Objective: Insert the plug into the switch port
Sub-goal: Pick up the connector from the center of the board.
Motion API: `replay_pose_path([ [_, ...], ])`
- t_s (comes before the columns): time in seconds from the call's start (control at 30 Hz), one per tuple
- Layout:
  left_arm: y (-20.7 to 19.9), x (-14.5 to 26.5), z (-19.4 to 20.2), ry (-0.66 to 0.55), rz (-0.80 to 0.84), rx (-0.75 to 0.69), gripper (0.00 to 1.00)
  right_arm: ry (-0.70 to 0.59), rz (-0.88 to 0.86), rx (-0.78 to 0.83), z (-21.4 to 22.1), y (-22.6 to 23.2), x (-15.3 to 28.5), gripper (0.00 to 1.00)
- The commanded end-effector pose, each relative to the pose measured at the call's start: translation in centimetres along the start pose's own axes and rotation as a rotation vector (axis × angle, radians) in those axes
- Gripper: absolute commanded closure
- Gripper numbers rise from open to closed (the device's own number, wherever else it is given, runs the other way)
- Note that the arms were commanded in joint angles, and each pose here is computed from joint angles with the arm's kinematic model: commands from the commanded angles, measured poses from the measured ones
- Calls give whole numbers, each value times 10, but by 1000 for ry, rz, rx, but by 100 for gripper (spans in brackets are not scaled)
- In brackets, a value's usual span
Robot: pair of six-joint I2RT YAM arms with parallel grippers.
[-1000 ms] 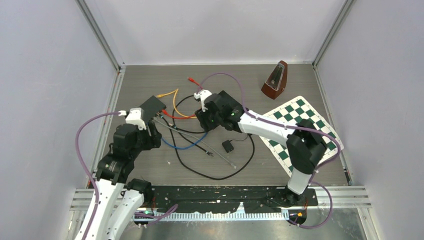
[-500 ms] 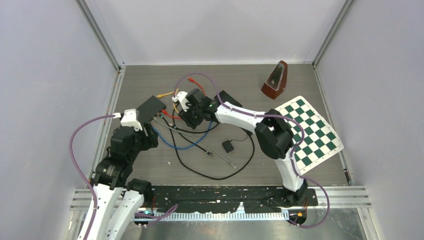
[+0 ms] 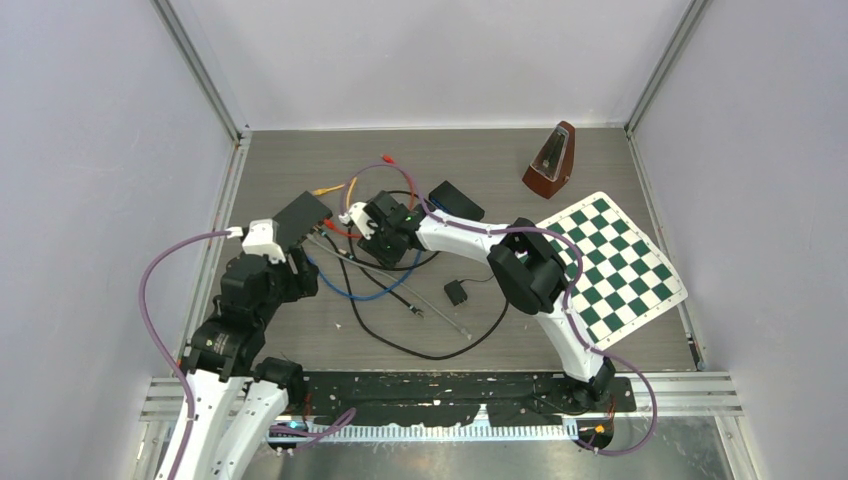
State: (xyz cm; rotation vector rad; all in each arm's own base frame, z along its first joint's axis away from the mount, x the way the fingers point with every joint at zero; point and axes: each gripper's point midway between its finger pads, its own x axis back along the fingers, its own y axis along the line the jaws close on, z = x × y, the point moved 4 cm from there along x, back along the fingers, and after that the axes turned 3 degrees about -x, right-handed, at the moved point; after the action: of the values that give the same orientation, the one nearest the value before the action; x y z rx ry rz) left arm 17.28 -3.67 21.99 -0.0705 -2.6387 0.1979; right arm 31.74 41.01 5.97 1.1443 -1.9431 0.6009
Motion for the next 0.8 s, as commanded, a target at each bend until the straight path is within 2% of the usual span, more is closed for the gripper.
replay_pose_path([
  [0.0, -3, -4, -6, -31, 8, 28, 33, -51, 24, 22, -15, -2, 6, 64],
  [0.07, -4, -4, -5, -25, 11, 50, 34, -64, 29, 25, -19, -3, 8, 67],
  [0.17, -6, -4, -1, -16, 21, 81, 34, -92, 34, 32, -22, -3, 12, 64],
  [0.43, -13, -6, 7, 11, 64, 113, 33, -16, 36, 39, 1, -3, -1, 59],
  [0.63, -16, -7, 8, 28, 84, 123, 32, -59, 38, 78, -26, -11, 31, 56],
  [0.77, -12, -8, 9, 35, 58, 88, 31, -113, -38, 94, -36, -11, 57, 52],
])
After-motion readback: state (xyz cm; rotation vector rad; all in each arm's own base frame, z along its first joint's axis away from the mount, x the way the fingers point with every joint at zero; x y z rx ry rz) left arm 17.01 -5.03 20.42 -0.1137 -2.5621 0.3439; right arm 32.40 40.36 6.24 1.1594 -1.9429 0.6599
